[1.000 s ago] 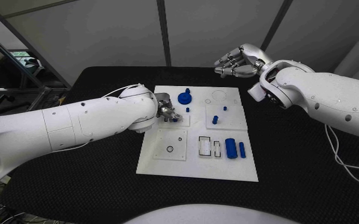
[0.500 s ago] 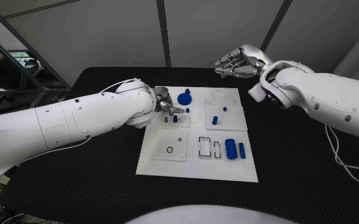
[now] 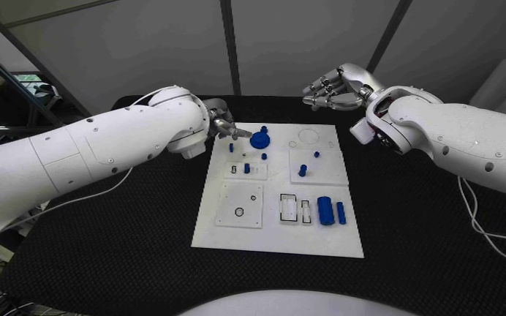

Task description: Assemble the parts on the task board

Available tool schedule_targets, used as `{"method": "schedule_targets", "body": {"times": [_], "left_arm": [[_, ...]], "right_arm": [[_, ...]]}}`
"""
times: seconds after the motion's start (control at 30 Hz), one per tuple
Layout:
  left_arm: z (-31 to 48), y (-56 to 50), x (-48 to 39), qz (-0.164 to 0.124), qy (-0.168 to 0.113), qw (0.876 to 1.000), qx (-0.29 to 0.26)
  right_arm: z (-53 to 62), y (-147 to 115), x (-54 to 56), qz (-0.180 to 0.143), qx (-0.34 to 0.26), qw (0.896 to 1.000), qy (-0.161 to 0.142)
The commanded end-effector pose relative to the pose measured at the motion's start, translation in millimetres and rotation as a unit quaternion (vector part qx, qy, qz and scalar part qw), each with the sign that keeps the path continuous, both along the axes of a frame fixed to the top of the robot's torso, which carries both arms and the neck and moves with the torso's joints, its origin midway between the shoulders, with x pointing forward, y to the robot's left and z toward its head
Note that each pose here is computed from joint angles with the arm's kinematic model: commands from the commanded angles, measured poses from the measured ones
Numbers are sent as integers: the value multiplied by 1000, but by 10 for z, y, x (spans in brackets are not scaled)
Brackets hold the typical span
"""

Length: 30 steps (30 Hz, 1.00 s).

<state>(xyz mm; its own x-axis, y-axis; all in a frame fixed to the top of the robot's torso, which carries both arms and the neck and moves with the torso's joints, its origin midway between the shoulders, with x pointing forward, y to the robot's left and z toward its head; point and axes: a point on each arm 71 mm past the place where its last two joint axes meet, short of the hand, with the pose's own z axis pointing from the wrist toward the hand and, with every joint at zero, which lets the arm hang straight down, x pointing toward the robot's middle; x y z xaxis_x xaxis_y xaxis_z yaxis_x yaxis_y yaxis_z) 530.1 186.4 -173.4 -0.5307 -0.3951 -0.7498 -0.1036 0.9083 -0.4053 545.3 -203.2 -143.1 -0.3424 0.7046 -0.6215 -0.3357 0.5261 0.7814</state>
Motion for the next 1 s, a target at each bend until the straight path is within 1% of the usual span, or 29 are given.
{"method": "schedule_targets", "body": {"times": [0.03,0.13,0.2,0.4,0.57,0.73,1.0], "left_arm": [[-17,44,74,-17,41,999,19],[-25,108,193,-9,49,998,27],[-51,144,257,-3,55,998,32],[-142,196,372,7,74,996,49],[-215,191,421,8,88,994,59],[-271,171,441,7,93,994,64],[-313,116,452,3,93,994,63]], "right_arm": [[9,14,2,3,0,1000,1],[8,21,1,4,0,1000,1],[8,24,1,4,0,1000,2],[10,32,-4,5,0,1000,2],[11,48,-9,7,1,1000,2],[11,60,-12,9,1,1000,3],[11,68,-12,9,1,1000,3]]}}
